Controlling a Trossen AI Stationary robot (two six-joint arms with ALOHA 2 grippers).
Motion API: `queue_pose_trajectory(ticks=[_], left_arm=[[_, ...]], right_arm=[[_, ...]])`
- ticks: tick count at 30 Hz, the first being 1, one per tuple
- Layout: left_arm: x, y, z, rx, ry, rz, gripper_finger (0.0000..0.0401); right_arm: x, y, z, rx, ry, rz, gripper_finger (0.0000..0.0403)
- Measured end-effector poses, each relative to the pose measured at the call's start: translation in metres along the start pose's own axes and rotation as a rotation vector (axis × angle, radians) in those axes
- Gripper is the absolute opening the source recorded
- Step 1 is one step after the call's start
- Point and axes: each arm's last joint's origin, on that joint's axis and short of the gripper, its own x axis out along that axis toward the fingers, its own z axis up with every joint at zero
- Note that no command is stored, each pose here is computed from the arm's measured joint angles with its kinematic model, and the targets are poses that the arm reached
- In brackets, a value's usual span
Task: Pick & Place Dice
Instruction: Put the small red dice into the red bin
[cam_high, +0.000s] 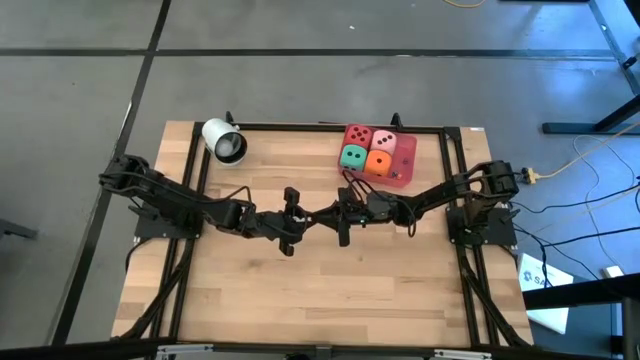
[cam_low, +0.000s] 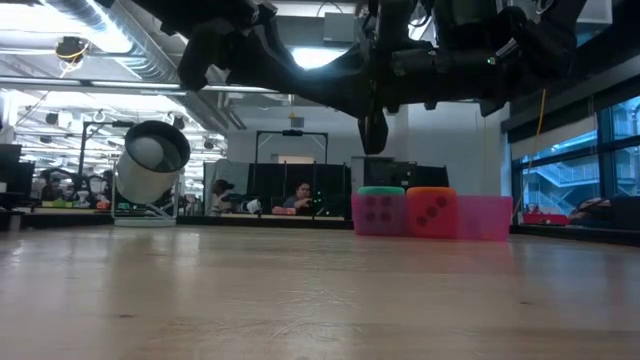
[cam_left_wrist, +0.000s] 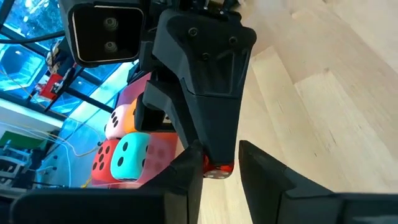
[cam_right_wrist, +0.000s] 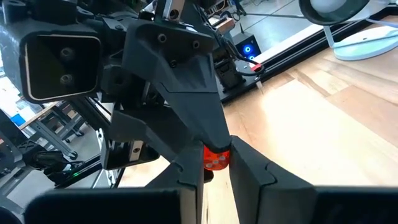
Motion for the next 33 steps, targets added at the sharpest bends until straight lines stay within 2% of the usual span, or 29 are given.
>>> queue_pose_trajectory(ticks=[11,18,23,27,33], left_arm=[[-0.005,-0.007,0.005,-0.004,-0.028,-0.032,0.0148],[-0.021,-0.003,0.011,-0.003,-0.026,0.066,0.0184],[-0.049,0.009,0.019,-0.061,-0.084,0.073,0.0192],[-0.074,0.021,0.016,-0.14,-0.078,0.052,0.0189],[-0.099,0.032,-0.003,-0.272,-0.116,0.013,0.0181]], right_arm=[[0.0,0.001,0.0,-0.015,0.001,0.014,0.0051],[0.001,0.0,0.002,-0.017,0.002,0.023,0.0051],[-0.001,0.003,0.004,-0.054,0.009,0.047,0.0051],[-0.007,0.01,0.016,-0.113,0.002,0.06,0.0051],[-0.031,0.025,0.046,-0.242,0.0,-0.054,0.0051]])
